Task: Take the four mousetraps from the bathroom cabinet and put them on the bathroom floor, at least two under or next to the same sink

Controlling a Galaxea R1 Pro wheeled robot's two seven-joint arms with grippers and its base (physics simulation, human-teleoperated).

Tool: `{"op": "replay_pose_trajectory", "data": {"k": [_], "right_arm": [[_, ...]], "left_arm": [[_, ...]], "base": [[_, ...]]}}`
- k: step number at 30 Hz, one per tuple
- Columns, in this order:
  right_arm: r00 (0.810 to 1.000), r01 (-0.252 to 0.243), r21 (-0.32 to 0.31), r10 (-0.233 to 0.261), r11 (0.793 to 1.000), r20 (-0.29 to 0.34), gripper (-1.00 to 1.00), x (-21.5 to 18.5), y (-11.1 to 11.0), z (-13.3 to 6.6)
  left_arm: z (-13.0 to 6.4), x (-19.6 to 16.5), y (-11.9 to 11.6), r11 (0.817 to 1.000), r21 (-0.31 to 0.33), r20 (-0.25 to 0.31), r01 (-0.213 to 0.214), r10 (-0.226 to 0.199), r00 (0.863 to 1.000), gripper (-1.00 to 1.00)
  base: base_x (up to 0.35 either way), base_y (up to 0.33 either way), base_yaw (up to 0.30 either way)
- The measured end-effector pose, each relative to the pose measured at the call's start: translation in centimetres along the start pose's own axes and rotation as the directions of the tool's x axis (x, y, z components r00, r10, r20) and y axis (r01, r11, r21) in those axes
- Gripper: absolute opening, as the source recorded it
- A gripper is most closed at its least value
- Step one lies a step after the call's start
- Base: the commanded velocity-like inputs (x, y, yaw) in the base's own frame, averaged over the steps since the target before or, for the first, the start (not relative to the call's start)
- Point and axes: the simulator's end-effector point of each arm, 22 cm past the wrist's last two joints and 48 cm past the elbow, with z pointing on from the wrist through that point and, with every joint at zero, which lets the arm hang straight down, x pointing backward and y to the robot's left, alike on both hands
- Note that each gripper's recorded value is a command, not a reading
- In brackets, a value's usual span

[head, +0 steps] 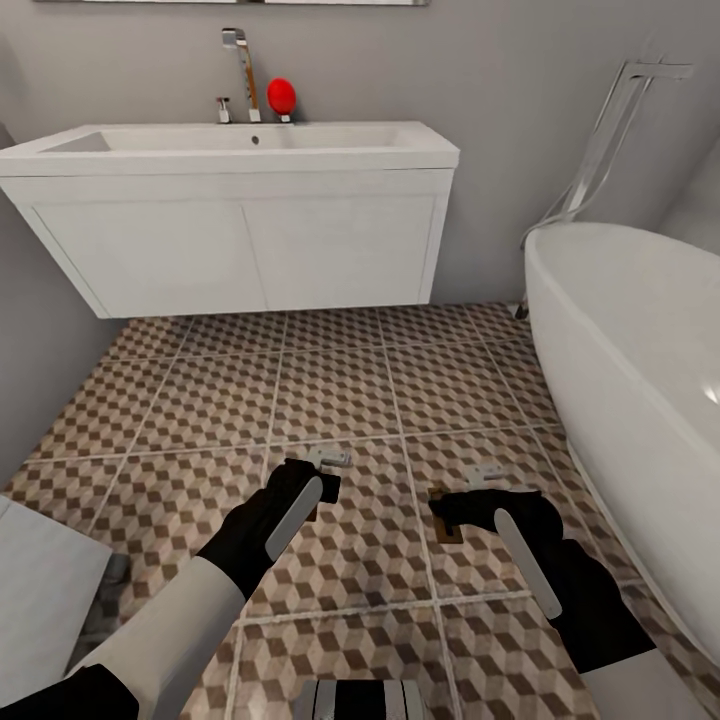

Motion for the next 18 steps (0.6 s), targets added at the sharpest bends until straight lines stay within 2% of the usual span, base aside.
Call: {"op": "replay_pose_trajectory", "data": {"k": [18], "right_arm": [[0.998,-0.008,-0.003,0.008,1.0,-0.059,-1.0,3.0,-0.3,3.1]], "left_arm": [[3.5,3.0,-0.3,1.0,0.009,-0.06,0.003,-0.002,0.998,-1.0]], "base": [[0.0,0.0,0.0]]}}
